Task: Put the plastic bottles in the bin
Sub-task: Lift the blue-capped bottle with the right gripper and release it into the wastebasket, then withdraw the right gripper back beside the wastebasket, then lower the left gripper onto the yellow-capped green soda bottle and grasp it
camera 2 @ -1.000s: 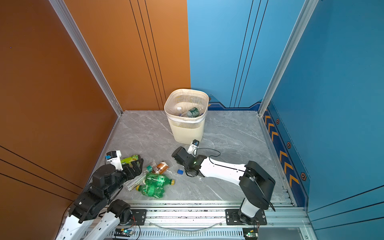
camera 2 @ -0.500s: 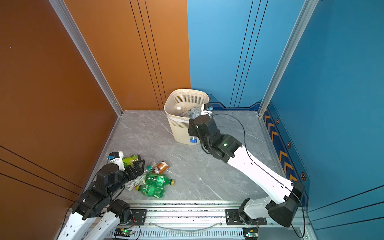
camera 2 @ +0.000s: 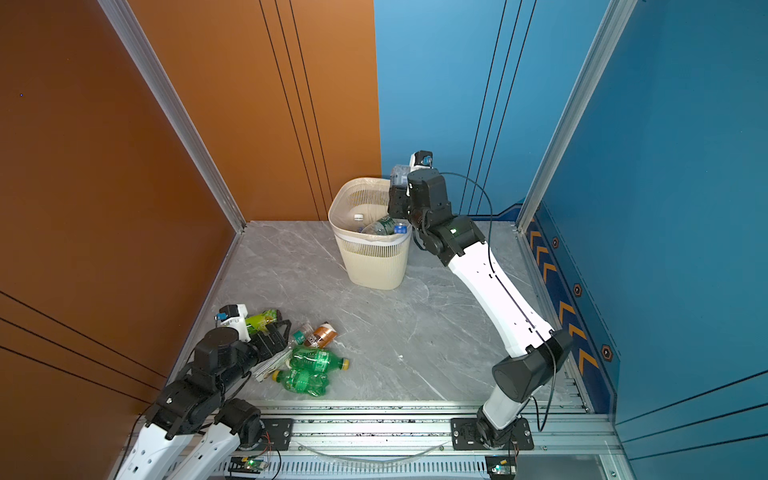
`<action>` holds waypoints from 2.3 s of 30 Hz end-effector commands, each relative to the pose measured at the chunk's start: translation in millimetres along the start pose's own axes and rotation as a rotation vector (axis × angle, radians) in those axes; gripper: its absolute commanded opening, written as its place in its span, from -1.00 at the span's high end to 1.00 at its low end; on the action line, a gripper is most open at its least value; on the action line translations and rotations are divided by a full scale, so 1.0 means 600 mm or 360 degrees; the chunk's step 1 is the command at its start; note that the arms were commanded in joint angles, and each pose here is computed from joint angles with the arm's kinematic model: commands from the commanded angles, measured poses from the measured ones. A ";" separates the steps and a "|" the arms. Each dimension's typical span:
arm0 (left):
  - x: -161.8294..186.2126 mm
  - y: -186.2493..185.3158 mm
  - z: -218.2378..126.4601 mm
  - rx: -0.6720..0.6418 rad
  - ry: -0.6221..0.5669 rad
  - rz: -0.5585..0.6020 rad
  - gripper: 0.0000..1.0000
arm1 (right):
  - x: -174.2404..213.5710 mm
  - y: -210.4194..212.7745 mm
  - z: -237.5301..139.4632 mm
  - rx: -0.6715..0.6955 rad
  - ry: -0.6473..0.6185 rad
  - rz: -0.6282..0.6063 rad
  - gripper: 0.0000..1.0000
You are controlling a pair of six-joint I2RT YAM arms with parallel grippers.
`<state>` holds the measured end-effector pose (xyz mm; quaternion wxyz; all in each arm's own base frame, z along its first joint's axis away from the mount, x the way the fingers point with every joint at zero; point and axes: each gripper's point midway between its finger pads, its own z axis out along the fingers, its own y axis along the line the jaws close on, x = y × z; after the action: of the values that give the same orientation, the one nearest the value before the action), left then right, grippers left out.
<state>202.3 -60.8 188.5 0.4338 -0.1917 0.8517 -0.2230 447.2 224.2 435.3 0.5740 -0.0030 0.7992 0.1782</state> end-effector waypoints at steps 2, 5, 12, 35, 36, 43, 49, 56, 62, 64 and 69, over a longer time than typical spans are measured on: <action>0.016 0.010 0.006 -0.0014 0.0054 -0.0046 -0.95 | -0.020 0.014 0.012 -0.0084 0.0002 -0.0033 -0.14; 0.020 0.010 0.006 -0.0010 0.0063 -0.0062 -0.95 | -0.022 0.009 0.035 -0.0086 0.0001 -0.0016 -0.14; 0.024 0.013 0.005 -0.0007 0.0071 -0.0074 -0.95 | 0.000 -0.009 0.094 -0.0065 0.0082 0.0034 -0.14; 0.030 0.012 0.004 0.0003 0.0101 -0.0076 -0.96 | 0.097 -0.092 -0.114 0.0009 -0.0003 0.0204 -0.99; 0.031 0.011 0.003 0.0008 0.0104 -0.0080 -0.95 | 0.137 -0.108 -0.124 0.0037 0.0036 0.0236 -0.99; 0.047 0.004 0.005 0.0055 0.0183 -0.0145 -0.98 | 0.264 -0.195 -0.173 0.0245 0.0186 0.0392 -0.99; 0.084 0.029 -0.011 -0.0069 0.0348 -0.0296 -0.94 | 0.267 -0.184 -0.160 0.0211 0.0233 0.0392 -0.99; 0.127 0.052 -0.052 -0.0193 0.0526 -0.0489 -0.75 | 0.274 -0.187 -0.154 0.0213 0.0235 0.0403 -0.99; 0.169 0.068 -0.078 -0.0261 0.0702 -0.0540 -0.64 | 0.272 -0.196 -0.158 0.0235 0.0217 0.0397 -0.99; 0.184 0.067 -0.078 -0.0258 0.0774 -0.0571 -0.61 | 0.272 -0.199 -0.157 0.0235 0.0215 0.0403 -0.99; 0.214 0.070 -0.073 -0.0305 0.0919 -0.0565 -0.57 | 0.271 -0.203 -0.153 0.0235 0.0212 0.0414 -0.99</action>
<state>115.9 -81.1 128.4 0.1880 -0.2970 0.8927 -0.2821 331.1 115.5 271.8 0.4823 0.1268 0.8481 0.1790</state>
